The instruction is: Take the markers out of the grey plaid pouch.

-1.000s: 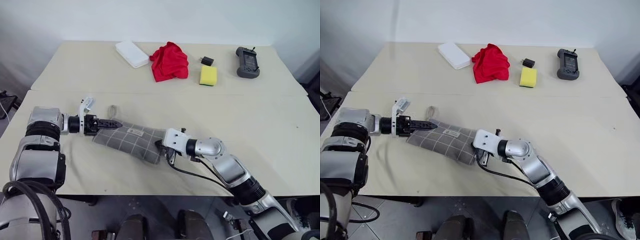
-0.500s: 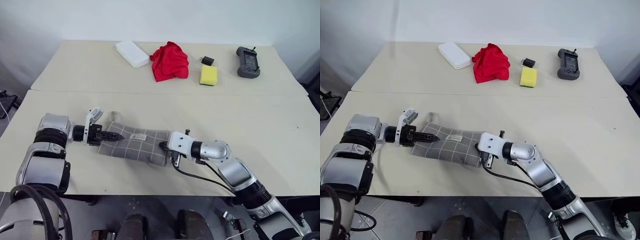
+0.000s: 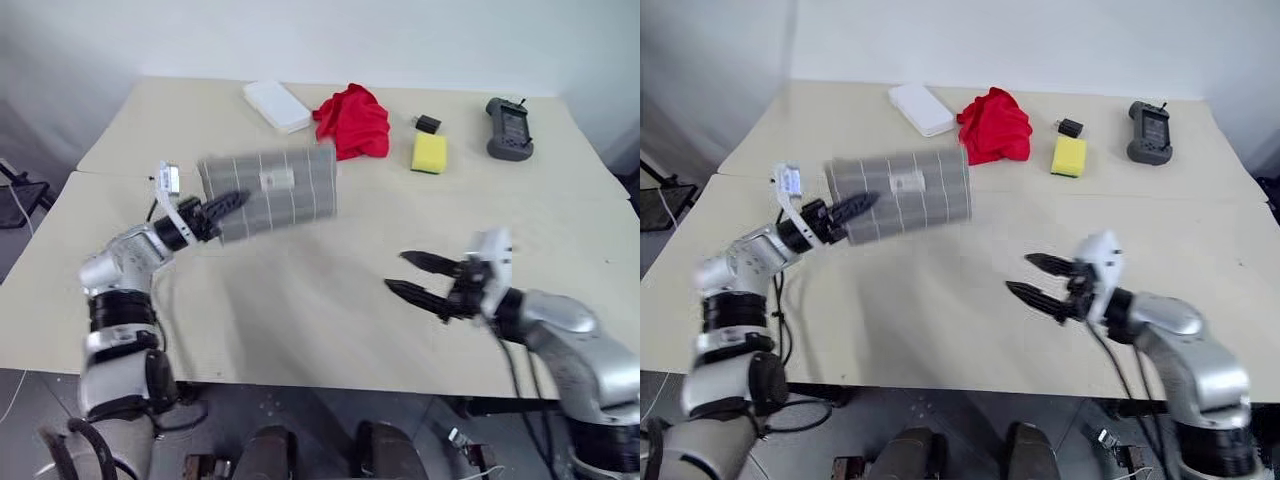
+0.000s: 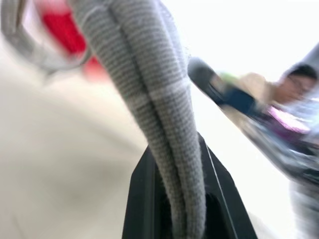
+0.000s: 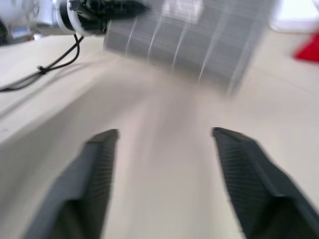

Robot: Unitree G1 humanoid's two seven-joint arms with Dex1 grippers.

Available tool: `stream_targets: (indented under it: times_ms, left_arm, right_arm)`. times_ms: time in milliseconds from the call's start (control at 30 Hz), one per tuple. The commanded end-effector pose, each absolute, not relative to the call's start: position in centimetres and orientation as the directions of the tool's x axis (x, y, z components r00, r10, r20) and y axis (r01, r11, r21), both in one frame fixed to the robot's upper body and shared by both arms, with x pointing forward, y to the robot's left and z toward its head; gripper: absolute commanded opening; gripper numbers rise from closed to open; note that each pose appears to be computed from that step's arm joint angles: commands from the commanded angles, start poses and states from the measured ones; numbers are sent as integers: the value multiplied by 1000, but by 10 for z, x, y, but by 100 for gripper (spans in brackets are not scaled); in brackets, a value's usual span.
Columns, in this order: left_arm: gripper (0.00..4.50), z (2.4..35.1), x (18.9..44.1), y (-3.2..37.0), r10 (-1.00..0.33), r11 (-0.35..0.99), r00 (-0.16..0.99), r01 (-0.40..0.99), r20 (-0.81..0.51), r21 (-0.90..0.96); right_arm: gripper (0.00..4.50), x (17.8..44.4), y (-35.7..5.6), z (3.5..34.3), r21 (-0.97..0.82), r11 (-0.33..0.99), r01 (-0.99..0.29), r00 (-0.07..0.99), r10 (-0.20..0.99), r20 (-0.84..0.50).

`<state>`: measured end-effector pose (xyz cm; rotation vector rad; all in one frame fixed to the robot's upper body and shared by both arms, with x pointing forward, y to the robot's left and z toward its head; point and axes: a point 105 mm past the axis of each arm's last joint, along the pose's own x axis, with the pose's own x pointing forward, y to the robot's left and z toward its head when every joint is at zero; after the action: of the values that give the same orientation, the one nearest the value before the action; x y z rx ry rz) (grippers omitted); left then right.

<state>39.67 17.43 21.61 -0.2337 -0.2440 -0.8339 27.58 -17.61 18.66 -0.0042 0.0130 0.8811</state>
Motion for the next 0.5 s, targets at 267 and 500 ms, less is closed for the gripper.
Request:
stream_targets:
  times_ms: [267,500]
  left_arm:
    - [0,215,394,81,-811,432,548,322,207,843]
    - [0,208,386,65,-839,323,498,128,221,938]
  right_arm:
    - [447,293,-128,252,16,533,-846,533,845,54]
    - [447,296,-86,250,162,482,-861,482,875,-43]
